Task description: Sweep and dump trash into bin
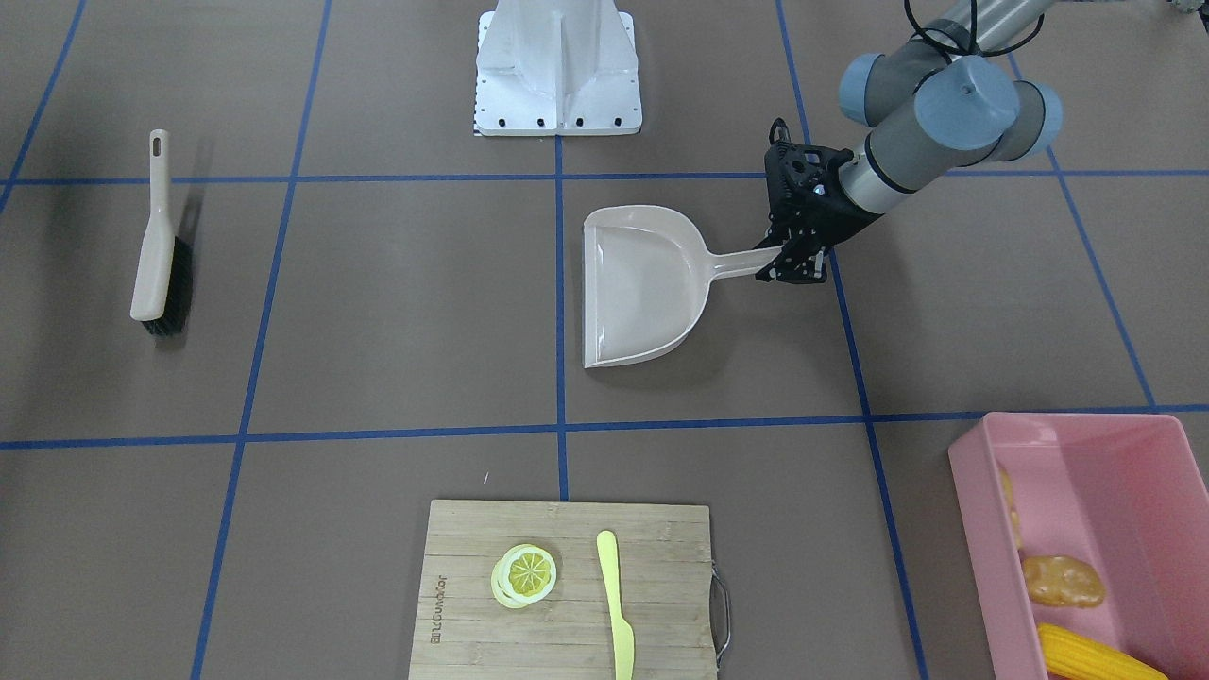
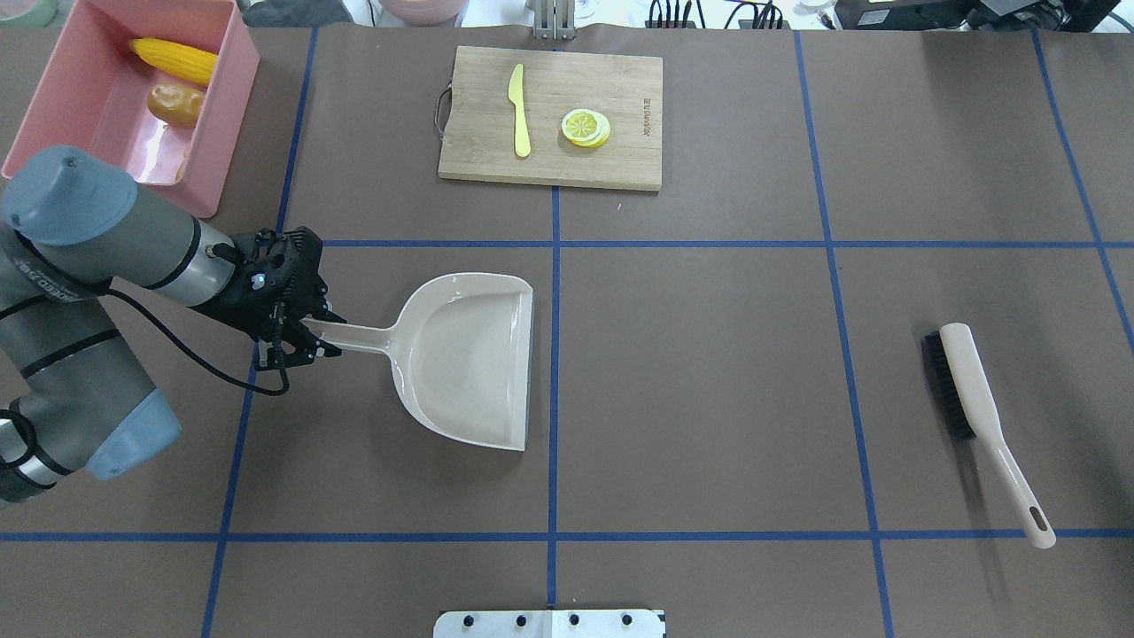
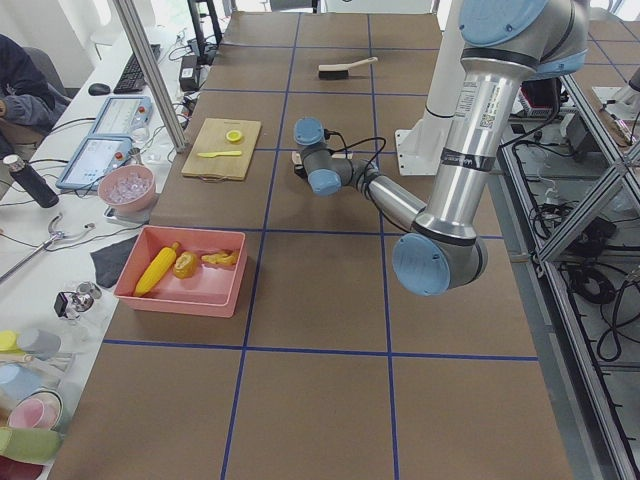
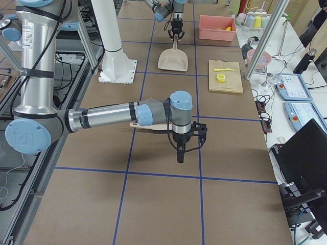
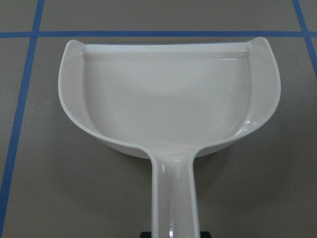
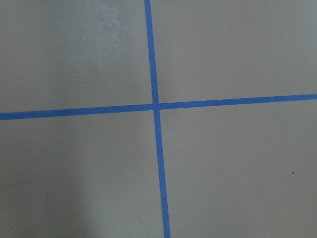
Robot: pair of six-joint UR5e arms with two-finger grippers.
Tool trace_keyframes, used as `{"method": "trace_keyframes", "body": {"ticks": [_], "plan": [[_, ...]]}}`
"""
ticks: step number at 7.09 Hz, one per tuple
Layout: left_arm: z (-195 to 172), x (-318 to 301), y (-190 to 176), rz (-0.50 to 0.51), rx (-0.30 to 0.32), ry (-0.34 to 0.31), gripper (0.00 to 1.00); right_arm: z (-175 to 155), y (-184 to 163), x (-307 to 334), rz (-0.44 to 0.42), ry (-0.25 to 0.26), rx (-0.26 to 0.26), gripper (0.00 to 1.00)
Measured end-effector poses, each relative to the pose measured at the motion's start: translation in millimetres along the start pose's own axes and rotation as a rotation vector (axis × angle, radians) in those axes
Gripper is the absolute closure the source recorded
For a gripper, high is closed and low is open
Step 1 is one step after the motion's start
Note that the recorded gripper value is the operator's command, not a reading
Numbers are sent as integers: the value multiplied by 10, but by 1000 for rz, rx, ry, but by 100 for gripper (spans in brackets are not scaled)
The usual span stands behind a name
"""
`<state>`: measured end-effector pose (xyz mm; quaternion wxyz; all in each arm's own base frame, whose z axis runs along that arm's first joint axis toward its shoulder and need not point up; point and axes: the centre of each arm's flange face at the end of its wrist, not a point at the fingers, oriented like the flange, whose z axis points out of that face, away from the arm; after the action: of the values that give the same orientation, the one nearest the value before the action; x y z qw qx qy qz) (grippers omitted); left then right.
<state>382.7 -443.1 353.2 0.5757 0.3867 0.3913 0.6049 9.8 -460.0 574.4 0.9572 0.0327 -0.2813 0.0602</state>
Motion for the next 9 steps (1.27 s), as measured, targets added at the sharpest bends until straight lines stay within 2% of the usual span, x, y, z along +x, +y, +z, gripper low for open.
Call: {"method": "trace_keyframes", "body": {"ticks": [1,2,3,4,7,8,9], "plan": [[0,1,-2,2,1,-1,45,-63,30,20,11,-32,-5,0],[4,-1,4,3,0,-1,27,-152,69,108,38,-87,-7,0],[6,0,9,5,0,-1,13,-231,123,246,70,-136,-4,0],[5,0,11,5,0,0,1,-281,152,343,81,-159,3,0],[-91,-11,8,10,15,-16,1,-272,226,436,42,-172,3,0],[-226,-83,101,-6,6,-51,1,-166,281,514,35,-168,-17,0],[-469,-237,315,-45,-24,-122,1,-56,298,588,5,-164,-34,0]]}}
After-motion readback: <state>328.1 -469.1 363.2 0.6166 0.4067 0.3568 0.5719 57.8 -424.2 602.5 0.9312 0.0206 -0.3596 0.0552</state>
